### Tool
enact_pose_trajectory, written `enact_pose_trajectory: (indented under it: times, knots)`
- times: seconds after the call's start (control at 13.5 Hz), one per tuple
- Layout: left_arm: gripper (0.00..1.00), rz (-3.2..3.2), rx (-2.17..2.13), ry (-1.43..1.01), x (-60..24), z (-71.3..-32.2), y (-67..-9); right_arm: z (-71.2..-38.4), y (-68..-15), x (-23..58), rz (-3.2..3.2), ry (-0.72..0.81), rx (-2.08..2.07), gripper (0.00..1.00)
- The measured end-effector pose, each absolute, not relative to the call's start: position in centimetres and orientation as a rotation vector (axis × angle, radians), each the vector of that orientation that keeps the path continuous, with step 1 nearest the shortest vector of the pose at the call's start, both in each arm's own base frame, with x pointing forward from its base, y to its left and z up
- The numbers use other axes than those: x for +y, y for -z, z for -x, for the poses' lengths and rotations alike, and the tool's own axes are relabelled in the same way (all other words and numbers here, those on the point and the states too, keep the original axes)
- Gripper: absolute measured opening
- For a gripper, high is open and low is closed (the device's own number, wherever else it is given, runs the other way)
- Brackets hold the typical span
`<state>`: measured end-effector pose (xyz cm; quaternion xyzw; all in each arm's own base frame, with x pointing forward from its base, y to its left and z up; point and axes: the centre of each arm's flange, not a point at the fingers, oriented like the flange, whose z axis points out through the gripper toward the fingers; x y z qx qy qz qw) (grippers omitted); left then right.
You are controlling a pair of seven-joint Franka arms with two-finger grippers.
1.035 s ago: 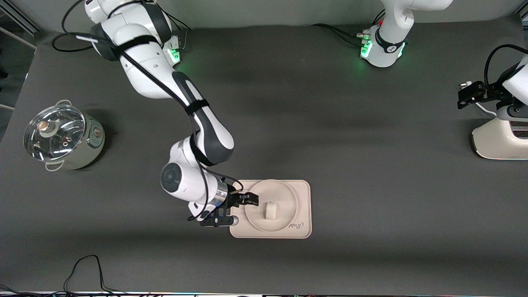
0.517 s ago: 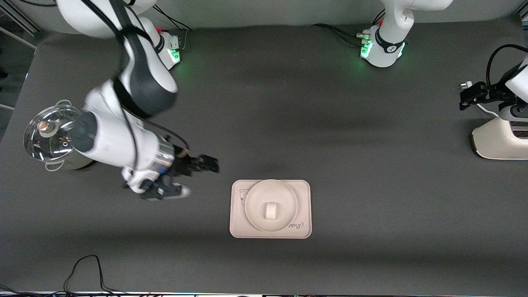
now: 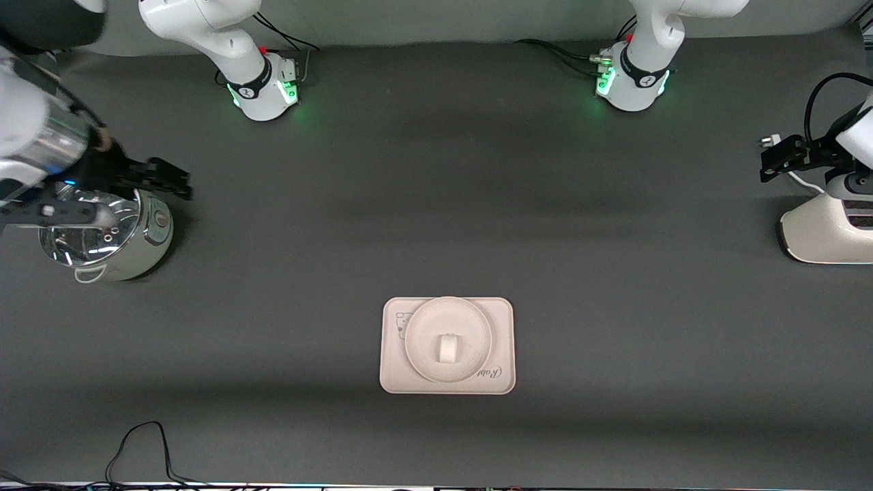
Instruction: Place bun in plate and plate on tray
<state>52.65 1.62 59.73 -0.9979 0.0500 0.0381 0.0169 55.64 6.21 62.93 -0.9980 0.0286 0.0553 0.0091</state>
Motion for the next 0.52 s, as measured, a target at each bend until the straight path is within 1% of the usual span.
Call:
enact_pose_trajectory:
  times: [0.22,0.52]
  knots:
    - [1.00,3.101,0.155,-0.118,1.6,-52.7,-59.7,-55.4,-62.9,-0.1,3.108,-0.164,0.106,1.00]
    - [1.00,3.101,0.151,-0.104,1.8,-52.8,-59.8,-55.7,-62.6,-1.1,3.113,-0.147,0.114,1.00]
